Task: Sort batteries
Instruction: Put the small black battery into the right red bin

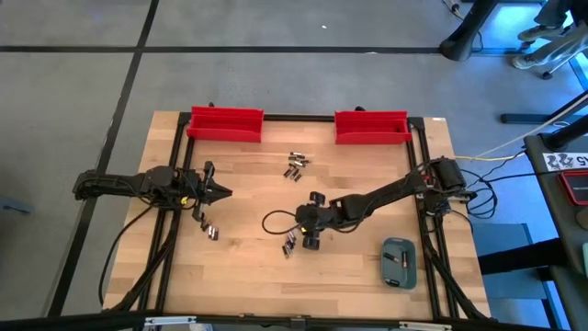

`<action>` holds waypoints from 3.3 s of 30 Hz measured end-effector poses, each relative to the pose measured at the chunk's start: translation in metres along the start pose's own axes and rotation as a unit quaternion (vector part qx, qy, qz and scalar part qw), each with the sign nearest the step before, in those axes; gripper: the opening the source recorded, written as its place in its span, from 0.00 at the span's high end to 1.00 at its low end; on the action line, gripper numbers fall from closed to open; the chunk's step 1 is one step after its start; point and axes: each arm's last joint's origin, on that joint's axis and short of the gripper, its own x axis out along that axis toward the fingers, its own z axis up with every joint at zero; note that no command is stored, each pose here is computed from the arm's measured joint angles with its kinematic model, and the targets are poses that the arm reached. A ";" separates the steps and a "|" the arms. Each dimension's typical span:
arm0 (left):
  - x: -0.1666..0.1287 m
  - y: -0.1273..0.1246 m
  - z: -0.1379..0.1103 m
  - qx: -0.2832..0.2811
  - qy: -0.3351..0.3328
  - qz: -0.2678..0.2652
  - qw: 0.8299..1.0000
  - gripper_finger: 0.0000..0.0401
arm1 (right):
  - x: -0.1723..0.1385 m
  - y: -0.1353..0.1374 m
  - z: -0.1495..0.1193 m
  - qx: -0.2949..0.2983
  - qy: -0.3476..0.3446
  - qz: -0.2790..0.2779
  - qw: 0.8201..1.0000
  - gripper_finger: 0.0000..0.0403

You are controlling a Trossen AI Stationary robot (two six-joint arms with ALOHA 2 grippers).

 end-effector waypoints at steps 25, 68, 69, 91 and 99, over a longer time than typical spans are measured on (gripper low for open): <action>0.000 0.000 0.000 -0.003 0.001 0.000 1.000 0.95 | 0.011 -0.067 -0.051 0.106 0.143 -0.097 0.979 0.77; 0.000 0.000 0.000 0.001 0.001 0.000 1.000 0.95 | -0.049 -0.143 -0.087 0.353 0.225 -0.144 0.897 0.56; 0.000 0.000 0.000 0.001 0.000 -0.001 1.000 0.95 | -0.048 -0.143 -0.089 0.354 0.229 -0.143 0.896 0.60; 0.001 0.000 -0.001 0.003 0.005 0.000 1.000 0.95 | -0.087 -0.062 -0.097 0.041 0.382 0.022 0.923 0.38; 0.001 0.000 -0.001 0.011 0.005 0.000 1.000 0.95 | -0.079 -0.028 -0.106 -0.023 0.367 0.041 0.929 0.38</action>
